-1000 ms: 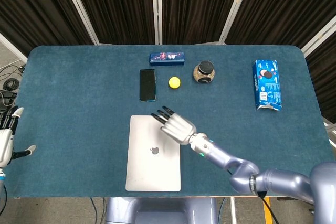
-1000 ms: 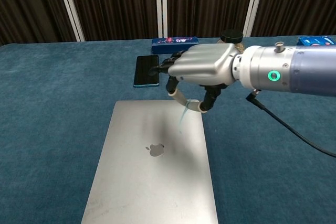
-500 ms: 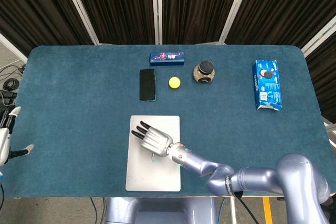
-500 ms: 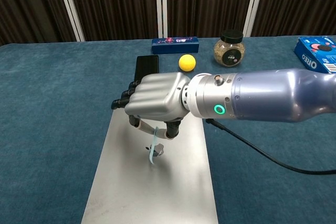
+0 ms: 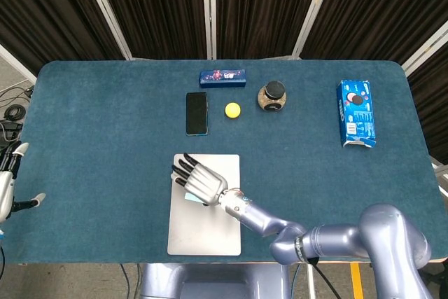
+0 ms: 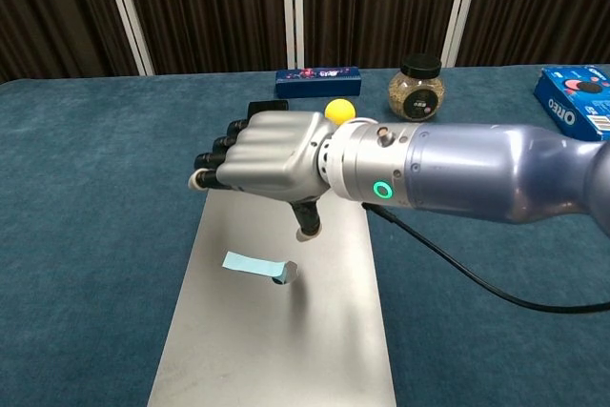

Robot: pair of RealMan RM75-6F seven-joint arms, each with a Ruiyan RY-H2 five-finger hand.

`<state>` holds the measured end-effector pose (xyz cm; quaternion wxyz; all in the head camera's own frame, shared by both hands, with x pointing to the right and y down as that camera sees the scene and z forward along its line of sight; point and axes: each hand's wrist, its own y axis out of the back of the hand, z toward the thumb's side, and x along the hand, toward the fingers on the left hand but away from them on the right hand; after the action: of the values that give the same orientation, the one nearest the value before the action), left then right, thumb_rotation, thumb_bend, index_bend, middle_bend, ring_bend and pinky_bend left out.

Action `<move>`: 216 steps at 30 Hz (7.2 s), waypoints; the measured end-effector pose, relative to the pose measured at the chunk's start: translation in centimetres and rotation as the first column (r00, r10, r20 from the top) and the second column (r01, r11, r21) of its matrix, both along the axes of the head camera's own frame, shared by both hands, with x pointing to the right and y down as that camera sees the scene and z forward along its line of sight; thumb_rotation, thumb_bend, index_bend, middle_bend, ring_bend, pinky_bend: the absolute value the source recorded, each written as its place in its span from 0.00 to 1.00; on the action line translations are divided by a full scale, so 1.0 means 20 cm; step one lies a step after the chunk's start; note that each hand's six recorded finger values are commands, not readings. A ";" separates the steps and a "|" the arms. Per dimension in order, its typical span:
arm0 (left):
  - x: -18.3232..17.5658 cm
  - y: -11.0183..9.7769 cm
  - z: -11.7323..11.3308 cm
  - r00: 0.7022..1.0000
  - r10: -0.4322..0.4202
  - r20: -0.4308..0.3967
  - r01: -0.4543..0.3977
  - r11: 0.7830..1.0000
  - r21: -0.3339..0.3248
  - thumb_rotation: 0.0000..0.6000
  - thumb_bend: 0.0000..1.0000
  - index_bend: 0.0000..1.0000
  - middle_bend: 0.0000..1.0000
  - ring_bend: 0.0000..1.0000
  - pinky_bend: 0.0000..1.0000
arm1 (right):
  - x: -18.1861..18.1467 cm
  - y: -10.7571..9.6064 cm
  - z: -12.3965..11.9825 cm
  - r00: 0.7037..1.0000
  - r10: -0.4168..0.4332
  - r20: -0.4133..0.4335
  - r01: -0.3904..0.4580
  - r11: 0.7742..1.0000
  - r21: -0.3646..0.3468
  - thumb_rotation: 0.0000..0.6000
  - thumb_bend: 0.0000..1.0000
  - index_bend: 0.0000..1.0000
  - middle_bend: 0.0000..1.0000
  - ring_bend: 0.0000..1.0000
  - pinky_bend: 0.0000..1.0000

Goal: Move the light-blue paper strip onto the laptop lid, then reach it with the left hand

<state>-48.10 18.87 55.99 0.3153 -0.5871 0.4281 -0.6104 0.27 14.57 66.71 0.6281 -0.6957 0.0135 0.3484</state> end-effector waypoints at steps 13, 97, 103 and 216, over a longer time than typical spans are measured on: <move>0.04 0.01 0.04 0.999 0.025 -0.028 -0.026 0.999 -0.019 1.00 0.00 0.00 0.00 0.00 0.00 | 0.48 -0.25 -0.24 0.970 0.235 0.070 -0.239 0.969 0.057 1.00 0.06 0.00 0.00 0.00 0.00; 1.67 0.05 0.71 0.583 0.736 -0.343 -0.811 0.549 -0.200 1.00 0.92 0.35 0.00 0.00 0.00 | 2.08 0.16 -0.52 0.488 0.844 0.222 -0.849 0.519 -0.105 1.00 0.00 0.00 0.00 0.00 0.00; 1.68 0.06 0.73 0.587 0.732 -0.346 -0.809 0.550 -0.207 1.00 0.92 0.34 0.00 0.00 0.00 | 2.08 0.16 -0.52 0.486 0.844 0.226 -0.849 0.517 -0.109 1.00 0.00 0.00 0.00 0.00 0.00; 1.71 0.11 0.69 0.571 0.742 -0.351 -0.818 0.549 -0.173 1.00 0.92 0.34 0.00 0.00 0.00 | 2.12 0.14 -0.59 0.456 0.847 0.274 -0.857 0.501 -0.122 1.00 0.00 0.00 0.00 0.00 0.00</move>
<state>-13.83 21.13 69.84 0.4027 -0.8267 0.0504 -0.3897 42.62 17.41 54.88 0.3756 -0.6421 -0.4362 0.5063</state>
